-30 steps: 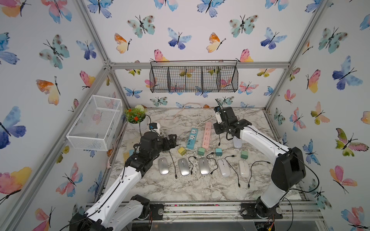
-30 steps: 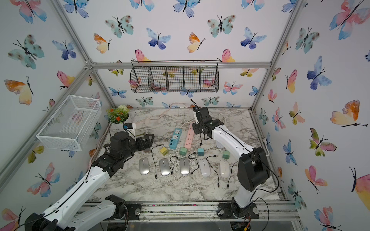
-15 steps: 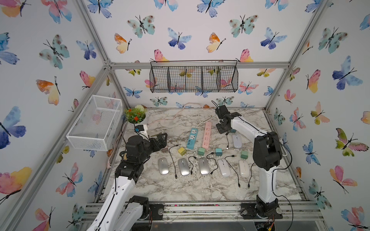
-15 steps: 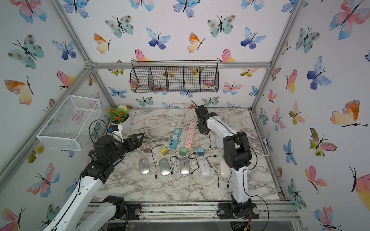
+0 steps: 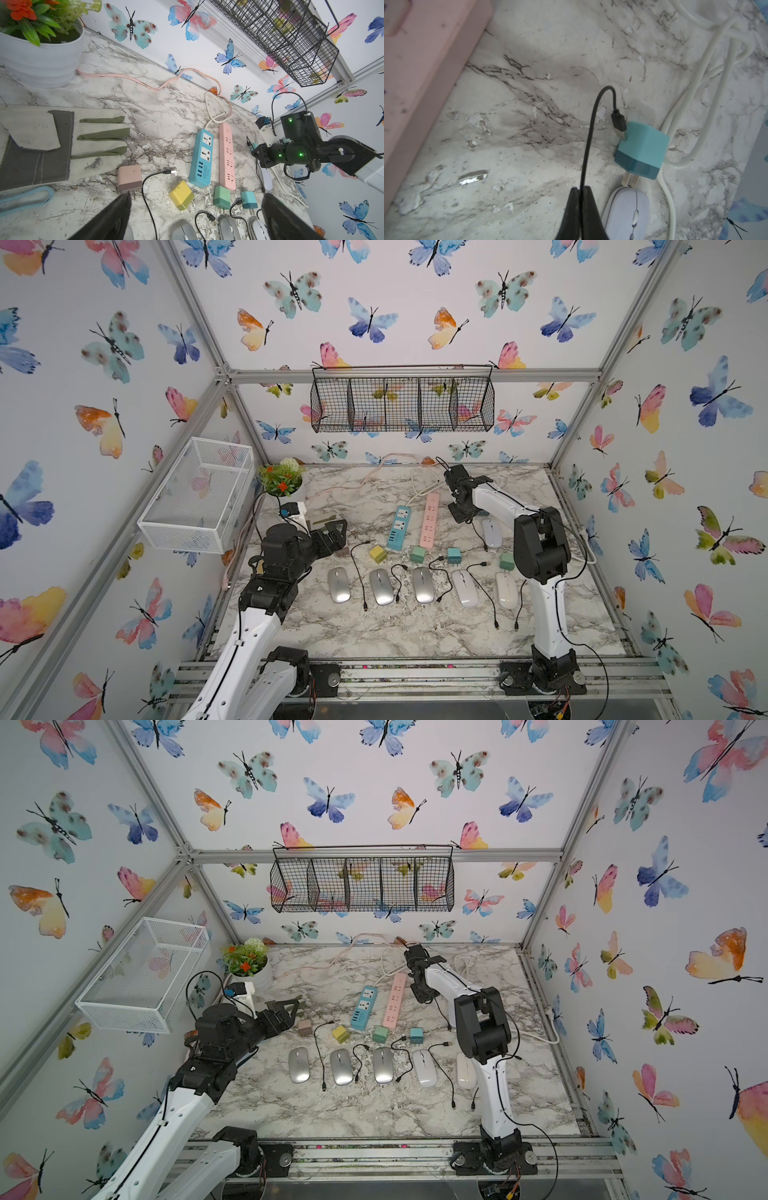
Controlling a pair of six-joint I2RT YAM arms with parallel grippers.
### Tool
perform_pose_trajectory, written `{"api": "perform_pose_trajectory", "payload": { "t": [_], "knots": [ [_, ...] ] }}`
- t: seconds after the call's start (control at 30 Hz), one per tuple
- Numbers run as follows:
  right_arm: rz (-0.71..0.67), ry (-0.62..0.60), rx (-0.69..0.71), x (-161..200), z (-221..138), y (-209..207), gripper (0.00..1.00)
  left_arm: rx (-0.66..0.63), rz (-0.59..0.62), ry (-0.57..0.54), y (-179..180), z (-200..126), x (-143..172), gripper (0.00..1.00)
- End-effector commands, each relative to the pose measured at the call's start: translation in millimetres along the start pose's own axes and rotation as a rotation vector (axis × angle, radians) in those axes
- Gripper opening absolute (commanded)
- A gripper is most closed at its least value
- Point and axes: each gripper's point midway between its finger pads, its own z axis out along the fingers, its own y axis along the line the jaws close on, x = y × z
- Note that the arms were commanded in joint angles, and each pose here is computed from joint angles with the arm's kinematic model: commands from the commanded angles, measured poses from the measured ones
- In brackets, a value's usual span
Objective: Unplug the wireless mouse
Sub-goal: Place the power cord at the center of the board.
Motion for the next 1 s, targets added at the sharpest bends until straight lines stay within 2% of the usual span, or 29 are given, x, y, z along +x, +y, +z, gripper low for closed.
{"api": "perform_pose_trajectory", "payload": {
  "t": [0.0, 0.1, 0.23, 0.43, 0.53, 0.63, 0.77, 0.83, 0.97],
  "knots": [
    [0.015, 0.011, -0.029, 5.9, 7.9, 2.0, 0.02, -0.020, -0.024, -0.018, 5.7, -0.3, -1.2, 0.98],
    [0.035, 0.024, -0.049, 8.8, 9.7, 1.6, 0.03, -0.029, -0.026, 0.016, 6.6, 1.5, 3.3, 0.98],
    [0.057, 0.007, -0.062, 8.4, 6.6, -1.9, 0.12, -0.031, -0.038, 0.043, 8.4, 6.7, 8.0, 0.98],
    [0.058, 0.011, -0.055, 12.1, 3.7, -5.5, 0.32, -0.052, -0.053, 0.012, 11.7, 6.5, 2.3, 0.98],
    [0.069, -0.002, -0.062, 11.3, -4.3, -7.3, 0.43, -0.114, -0.061, -0.038, 21.7, -0.1, -4.9, 0.98],
    [0.100, -0.062, -0.086, 3.9, -26.7, -12.3, 0.58, -0.136, -0.032, -0.099, 24.3, -10.1, -13.8, 0.98],
    [0.172, -0.185, -0.115, -4.6, -64.7, -22.0, 0.58, -0.126, 0.004, -0.212, 19.0, -26.6, -33.3, 0.98],
    [0.197, -0.255, -0.170, -4.8, -83.6, -18.3, 0.63, -0.124, 0.026, -0.249, 15.7, -33.2, -41.2, 0.98],
    [0.261, -0.403, -0.254, -0.4, -122.2, -15.7, 0.71, -0.123, 0.102, -0.244, 6.9, -37.6, -50.2, 0.98]
  ]
}}
